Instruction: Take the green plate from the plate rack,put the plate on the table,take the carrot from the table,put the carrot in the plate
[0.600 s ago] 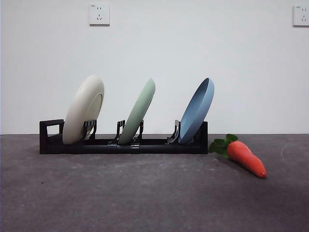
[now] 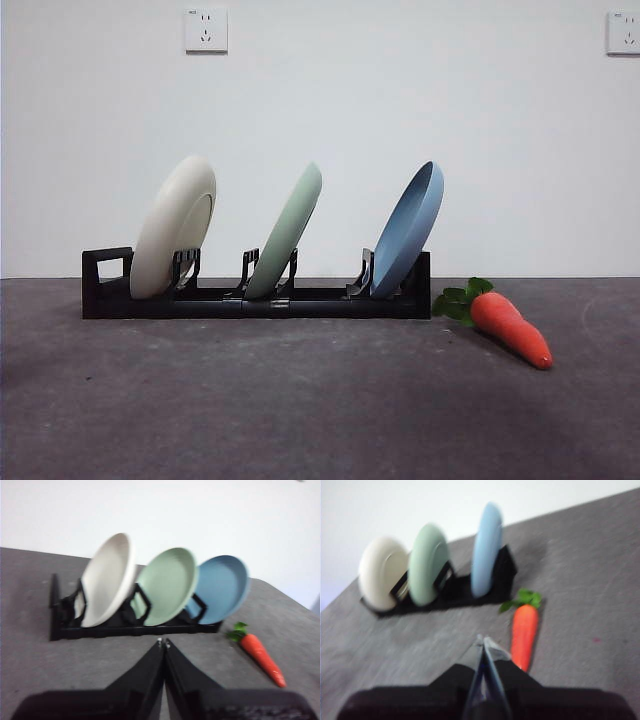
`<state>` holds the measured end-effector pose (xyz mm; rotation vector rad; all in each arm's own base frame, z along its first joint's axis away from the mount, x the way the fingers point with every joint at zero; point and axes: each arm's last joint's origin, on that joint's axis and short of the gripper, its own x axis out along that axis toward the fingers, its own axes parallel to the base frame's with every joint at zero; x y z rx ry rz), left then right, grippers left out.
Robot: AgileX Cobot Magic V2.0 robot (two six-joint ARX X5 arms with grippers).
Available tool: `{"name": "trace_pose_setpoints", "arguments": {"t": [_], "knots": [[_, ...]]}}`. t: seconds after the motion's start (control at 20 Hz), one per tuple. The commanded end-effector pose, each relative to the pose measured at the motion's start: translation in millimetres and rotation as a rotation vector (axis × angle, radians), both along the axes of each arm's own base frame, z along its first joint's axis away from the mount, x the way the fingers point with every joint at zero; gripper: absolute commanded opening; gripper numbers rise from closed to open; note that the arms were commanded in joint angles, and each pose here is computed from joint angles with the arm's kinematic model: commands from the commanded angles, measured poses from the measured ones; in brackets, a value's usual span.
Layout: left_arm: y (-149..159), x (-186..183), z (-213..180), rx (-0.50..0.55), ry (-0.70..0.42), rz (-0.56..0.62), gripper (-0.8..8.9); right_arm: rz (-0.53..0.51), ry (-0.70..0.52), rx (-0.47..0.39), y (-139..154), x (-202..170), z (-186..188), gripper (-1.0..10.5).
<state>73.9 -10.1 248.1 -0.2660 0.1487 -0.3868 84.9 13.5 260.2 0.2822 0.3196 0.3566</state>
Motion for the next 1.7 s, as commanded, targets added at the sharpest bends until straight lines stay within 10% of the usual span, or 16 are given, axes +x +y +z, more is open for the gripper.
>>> {"name": "trace_pose_setpoints", "arguments": {"t": [0.05, 0.9, 1.0, 1.1, 1.7], "knots": [[-1, -4, 18, 0.032, 0.004, -0.04, -0.06, 0.077, 0.026, -0.084, 2, 1, 19, -0.1], [-7, -15, 62, 0.157, 0.233, -0.315, 0.06, 0.363, 0.357, -0.236, 9, 16, 59, 0.1], [-6, -14, 61, 0.117, 0.275, -0.3, 2.31, 0.36, 0.342, -0.235, 9, 17, 60, 1.8], [-6, -13, 60, 0.094, 0.296, -0.297, 5.61, 0.345, 0.34, -0.217, 9, 18, 61, 6.1], [-8, 25, 94, 0.098, 0.206, -0.313, 5.7, 0.341, 0.35, -0.203, 9, 18, 61, 6.9]]}}
